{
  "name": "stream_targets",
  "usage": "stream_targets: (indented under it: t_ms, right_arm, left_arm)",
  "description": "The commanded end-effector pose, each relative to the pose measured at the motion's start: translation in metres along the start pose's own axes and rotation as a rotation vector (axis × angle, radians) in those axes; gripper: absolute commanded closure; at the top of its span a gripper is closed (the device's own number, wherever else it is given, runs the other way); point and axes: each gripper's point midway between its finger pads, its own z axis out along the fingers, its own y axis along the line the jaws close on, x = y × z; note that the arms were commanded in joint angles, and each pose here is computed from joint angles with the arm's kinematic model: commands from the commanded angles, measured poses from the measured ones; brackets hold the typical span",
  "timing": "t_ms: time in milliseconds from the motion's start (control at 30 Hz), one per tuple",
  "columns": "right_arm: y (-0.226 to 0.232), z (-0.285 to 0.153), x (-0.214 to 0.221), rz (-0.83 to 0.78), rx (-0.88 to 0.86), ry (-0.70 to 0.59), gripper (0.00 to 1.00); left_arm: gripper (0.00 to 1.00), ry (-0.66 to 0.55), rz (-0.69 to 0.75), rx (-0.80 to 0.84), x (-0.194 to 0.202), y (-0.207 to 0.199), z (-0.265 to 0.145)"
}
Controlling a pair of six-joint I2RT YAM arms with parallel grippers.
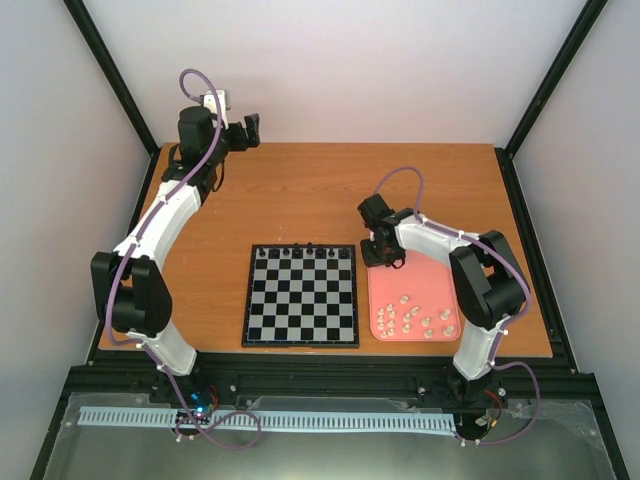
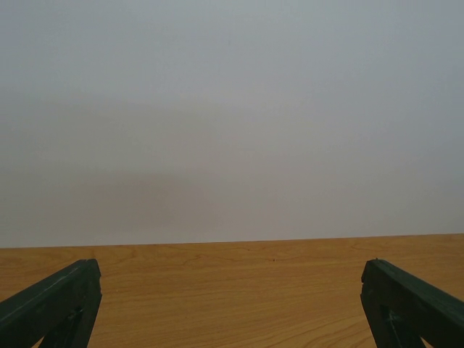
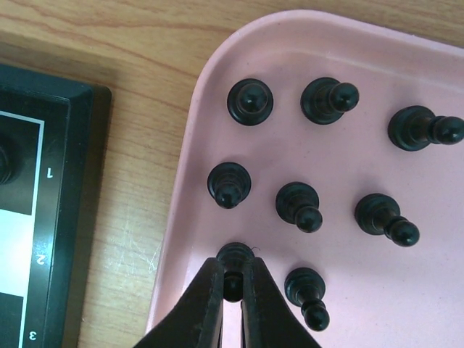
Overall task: Set up the chess pieces on the board
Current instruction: Pick up the chess piece from the storage box.
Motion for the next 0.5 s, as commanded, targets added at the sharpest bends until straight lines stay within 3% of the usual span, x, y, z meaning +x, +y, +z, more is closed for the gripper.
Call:
stream_targets:
  t_ms: [0, 267, 467]
  right_arm:
    - [0.002, -0.022, -0.012, 0.003, -0.007, -0.049, 0.95]
    - [0.01, -0.066, -0.024, -0.049, 0.006, -0.1, 0.94]
    - [0.06, -0.087, -0.042, -0.165, -0.067, -0.147, 0.94]
  left_arm:
    - [0.0, -0.028, 0.026, 0.002, -0.016, -0.004, -0.002]
    - [0.0, -0.033, 0.025, 0.002, -0.018, -0.005, -0.005]
    - [0.0, -0.057, 0.026, -0.03, -0.028, -0.001, -0.015]
